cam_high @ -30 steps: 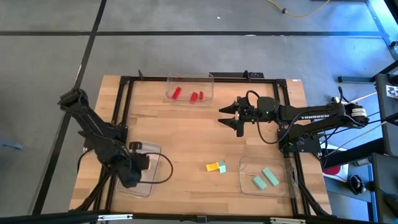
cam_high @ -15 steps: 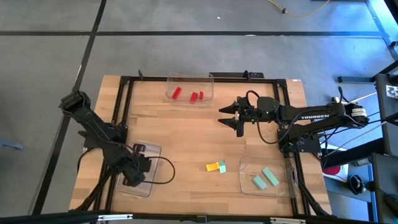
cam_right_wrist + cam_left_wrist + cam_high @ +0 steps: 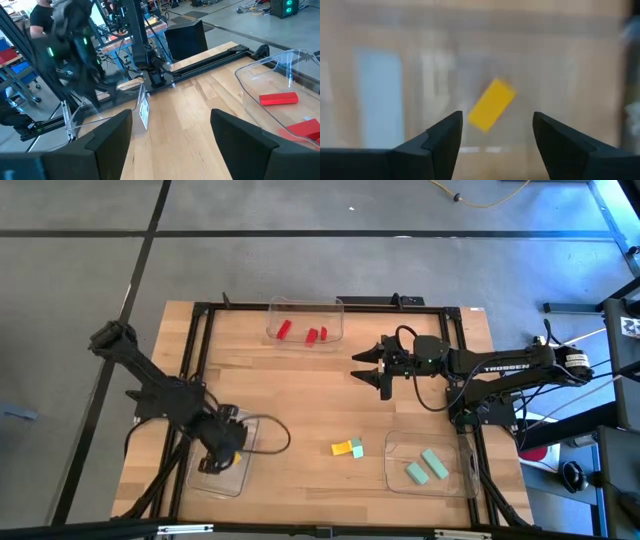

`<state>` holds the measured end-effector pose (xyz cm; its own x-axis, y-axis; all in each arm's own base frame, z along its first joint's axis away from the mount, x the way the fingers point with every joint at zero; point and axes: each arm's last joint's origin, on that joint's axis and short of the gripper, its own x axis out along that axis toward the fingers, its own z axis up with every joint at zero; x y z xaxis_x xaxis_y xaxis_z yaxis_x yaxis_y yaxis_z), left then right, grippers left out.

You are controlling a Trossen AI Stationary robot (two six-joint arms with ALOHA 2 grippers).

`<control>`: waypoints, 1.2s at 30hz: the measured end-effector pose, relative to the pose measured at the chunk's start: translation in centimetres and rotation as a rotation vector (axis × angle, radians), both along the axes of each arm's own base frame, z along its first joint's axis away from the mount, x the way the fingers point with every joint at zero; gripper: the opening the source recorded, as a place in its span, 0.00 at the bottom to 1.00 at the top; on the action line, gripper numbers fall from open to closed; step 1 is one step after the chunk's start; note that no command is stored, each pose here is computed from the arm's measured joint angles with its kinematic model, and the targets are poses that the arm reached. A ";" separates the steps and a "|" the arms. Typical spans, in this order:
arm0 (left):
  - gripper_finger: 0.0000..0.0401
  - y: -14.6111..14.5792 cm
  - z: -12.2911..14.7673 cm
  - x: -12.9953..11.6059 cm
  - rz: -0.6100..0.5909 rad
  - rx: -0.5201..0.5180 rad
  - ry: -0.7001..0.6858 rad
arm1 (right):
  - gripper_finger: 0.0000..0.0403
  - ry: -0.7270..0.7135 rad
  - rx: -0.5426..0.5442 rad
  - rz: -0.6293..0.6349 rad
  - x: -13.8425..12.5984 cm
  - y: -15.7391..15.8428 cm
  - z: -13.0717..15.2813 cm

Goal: Sort & place blocks by color
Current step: Put the top yellow block in the left transparent bin

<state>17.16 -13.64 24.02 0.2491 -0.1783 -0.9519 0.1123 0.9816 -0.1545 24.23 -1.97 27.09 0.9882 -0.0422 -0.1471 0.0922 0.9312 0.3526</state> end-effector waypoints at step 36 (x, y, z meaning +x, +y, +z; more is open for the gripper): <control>0.56 15.0 4.5 4.6 0.582 -0.235 -1.489 | 0.68 0.470 0.465 -0.491 -0.9 -1.7 0.6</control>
